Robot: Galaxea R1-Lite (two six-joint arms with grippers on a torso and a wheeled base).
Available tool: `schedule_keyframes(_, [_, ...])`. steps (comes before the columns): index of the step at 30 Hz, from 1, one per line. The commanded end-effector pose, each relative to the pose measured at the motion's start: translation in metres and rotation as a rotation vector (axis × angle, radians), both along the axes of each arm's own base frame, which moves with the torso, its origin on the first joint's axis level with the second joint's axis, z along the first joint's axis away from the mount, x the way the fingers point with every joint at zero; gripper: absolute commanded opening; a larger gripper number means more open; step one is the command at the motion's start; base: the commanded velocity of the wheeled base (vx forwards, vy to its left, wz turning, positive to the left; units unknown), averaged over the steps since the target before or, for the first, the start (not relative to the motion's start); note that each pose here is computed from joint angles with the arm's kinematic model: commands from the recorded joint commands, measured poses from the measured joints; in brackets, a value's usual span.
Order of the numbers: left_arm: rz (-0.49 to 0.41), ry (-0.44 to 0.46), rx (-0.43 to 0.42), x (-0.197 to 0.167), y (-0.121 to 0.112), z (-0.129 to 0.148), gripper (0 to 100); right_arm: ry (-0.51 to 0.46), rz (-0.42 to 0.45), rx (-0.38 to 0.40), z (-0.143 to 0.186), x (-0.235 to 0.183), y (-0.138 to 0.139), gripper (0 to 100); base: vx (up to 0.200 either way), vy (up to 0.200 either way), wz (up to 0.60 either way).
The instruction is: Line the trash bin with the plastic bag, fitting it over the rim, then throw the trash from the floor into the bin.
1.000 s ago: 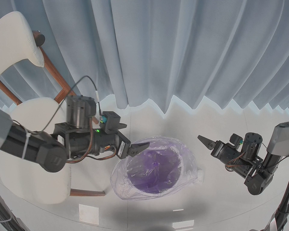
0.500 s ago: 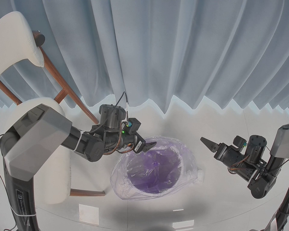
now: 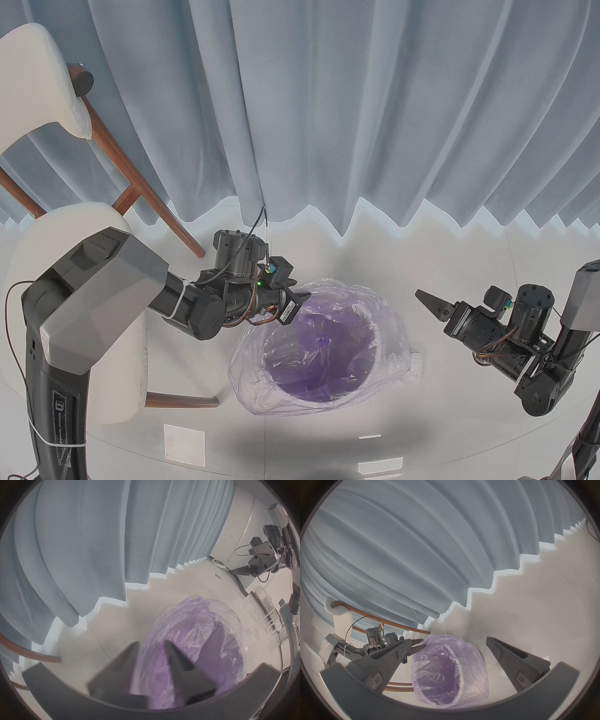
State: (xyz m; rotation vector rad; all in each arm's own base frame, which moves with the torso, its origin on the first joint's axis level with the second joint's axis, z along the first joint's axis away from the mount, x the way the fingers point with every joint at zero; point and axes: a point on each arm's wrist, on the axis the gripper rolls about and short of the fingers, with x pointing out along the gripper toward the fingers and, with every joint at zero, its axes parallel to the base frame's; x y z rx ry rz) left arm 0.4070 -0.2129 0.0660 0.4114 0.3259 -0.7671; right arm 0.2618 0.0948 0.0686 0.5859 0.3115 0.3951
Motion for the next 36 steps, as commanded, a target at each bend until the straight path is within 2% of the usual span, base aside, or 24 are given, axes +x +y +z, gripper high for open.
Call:
schedule_keyframes(1, [0.005,0.003,-0.006,0.001,0.000,0.000,0,0.005,0.001,-0.002,-0.002,0.000,0.000,100,0.000,0.000,0.00])
schedule_keyframes(6, [0.019,-0.021,-0.019,0.006,0.005,0.009,0,0.005,0.006,-0.002,-0.002,0.000,0.001,100,0.000,0.000,0.00])
schedule_keyframes(13, [0.083,-0.062,-0.045,0.025,0.018,0.018,0,0.003,0.007,-0.003,-0.001,-0.001,0.002,100,0.000,0.000,0.00])
schedule_keyframes(23, [0.174,-0.029,-0.007,0.045,0.021,-0.022,0,0.010,0.006,-0.007,-0.002,-0.003,0.001,100,0.000,0.000,0.00])
schedule_keyframes(29, [0.186,-0.014,0.011,0.051,0.015,-0.043,0,0.010,0.006,-0.007,-0.002,-0.004,0.001,100,0.000,0.000,0.00])
schedule_keyframes(33, [0.193,0.004,0.024,0.052,0.016,-0.054,0,0.051,0.013,-0.023,-0.009,-0.011,-0.001,100,0.000,0.000,0.00])
schedule_keyframes(35, [0.201,0.005,0.028,0.053,0.017,-0.058,0,0.112,0.026,-0.058,-0.022,-0.019,-0.001,100,0.000,0.000,0.00])
schedule_keyframes(36, [0.200,-0.005,0.020,0.053,0.016,-0.056,0,0.161,0.039,-0.108,-0.038,-0.020,-0.002,100,0.000,0.000,0.00])
